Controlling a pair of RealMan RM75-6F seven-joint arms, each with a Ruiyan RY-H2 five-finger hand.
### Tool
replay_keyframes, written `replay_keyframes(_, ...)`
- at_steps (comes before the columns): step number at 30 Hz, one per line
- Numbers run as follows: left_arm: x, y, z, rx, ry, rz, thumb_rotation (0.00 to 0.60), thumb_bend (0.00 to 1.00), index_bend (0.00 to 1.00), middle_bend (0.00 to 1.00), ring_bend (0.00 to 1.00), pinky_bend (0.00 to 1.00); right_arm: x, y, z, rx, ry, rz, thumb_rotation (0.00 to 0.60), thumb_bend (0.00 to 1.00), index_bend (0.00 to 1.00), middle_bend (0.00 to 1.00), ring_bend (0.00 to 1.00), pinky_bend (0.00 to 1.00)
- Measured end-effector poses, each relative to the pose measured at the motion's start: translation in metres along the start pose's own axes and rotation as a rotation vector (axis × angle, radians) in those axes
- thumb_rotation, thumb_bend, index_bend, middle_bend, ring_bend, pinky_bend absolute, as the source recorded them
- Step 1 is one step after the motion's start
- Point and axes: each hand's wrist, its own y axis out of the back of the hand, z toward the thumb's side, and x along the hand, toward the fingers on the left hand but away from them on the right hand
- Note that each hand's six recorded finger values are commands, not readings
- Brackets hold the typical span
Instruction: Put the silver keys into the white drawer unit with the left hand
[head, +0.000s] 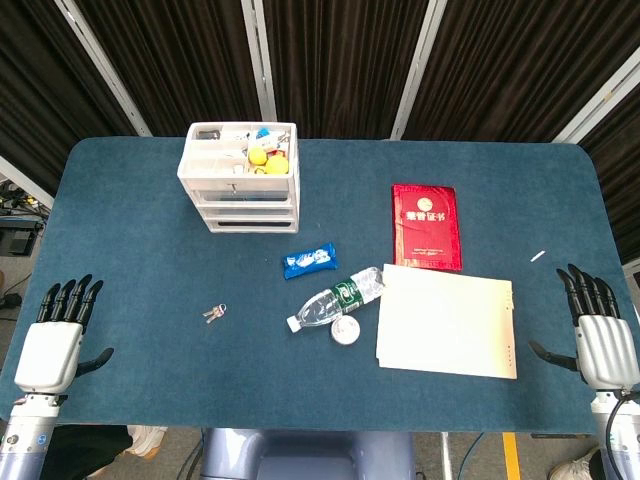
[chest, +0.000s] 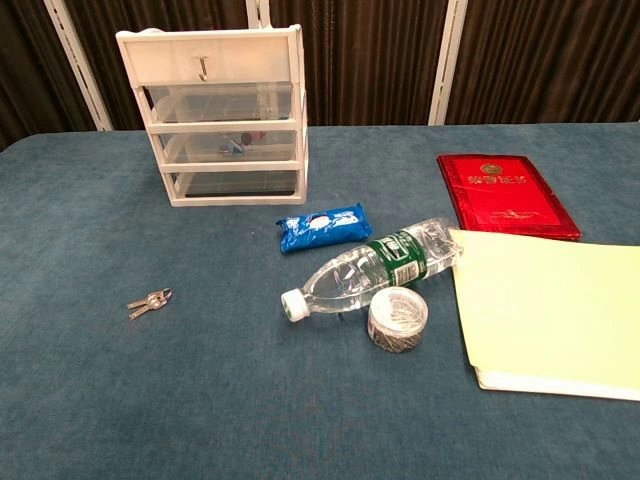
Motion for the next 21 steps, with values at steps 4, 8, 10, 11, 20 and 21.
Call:
replay_keyframes(4, 0.0002, 0.0006, 0.0007, -0.006, 0.002, -0.002, 0.600, 0.15, 0.00, 0.00, 0.00, 0.00, -0.0002, 0.0003, -0.0009, 0.002, -0.005, 0.001, 0.600, 0.04, 0.00, 0.00, 0.00, 0.00)
replay_keyframes(8, 0.0004, 0.0026, 0.0006, -0.012, 0.005, 0.000, 0.600, 0.14, 0.00, 0.00, 0.00, 0.00, -0.0003, -0.0004, -0.0006, 0.002, -0.007, 0.005, 0.600, 0.04, 0.00, 0.00, 0.00, 0.00)
replay_keyframes(10, 0.0007, 0.0022, 0.0006, -0.012, 0.004, -0.003, 0.600, 0.14, 0.00, 0.00, 0.00, 0.00, 0.0003, -0.0003, 0.0000, 0.005, -0.004, 0.005, 0.600, 0.04, 0.00, 0.00, 0.00, 0.00)
replay_keyframes(11, 0.0010, 0.0020, 0.0007, -0.012, 0.003, -0.005, 0.600, 0.14, 0.00, 0.00, 0.00, 0.00, 0.0005, -0.0003, 0.0002, 0.005, -0.004, 0.005, 0.600, 0.04, 0.00, 0.00, 0.00, 0.00)
replay_keyframes(20, 0.0041, -0.0039, 0.0037, -0.009, 0.001, -0.024, 0.600, 0.14, 0.00, 0.00, 0.00, 0.00, 0.0000, -0.0004, -0.0016, 0.004, -0.011, 0.007, 0.600, 0.04, 0.00, 0.00, 0.00, 0.00)
replay_keyframes(21, 0.0051, -0.0041, 0.0040, -0.008, 0.004, -0.025, 0.600, 0.15, 0.00, 0.00, 0.00, 0.00, -0.0001, -0.0003, -0.0018, 0.005, -0.010, 0.008, 0.600, 0.04, 0.00, 0.00, 0.00, 0.00)
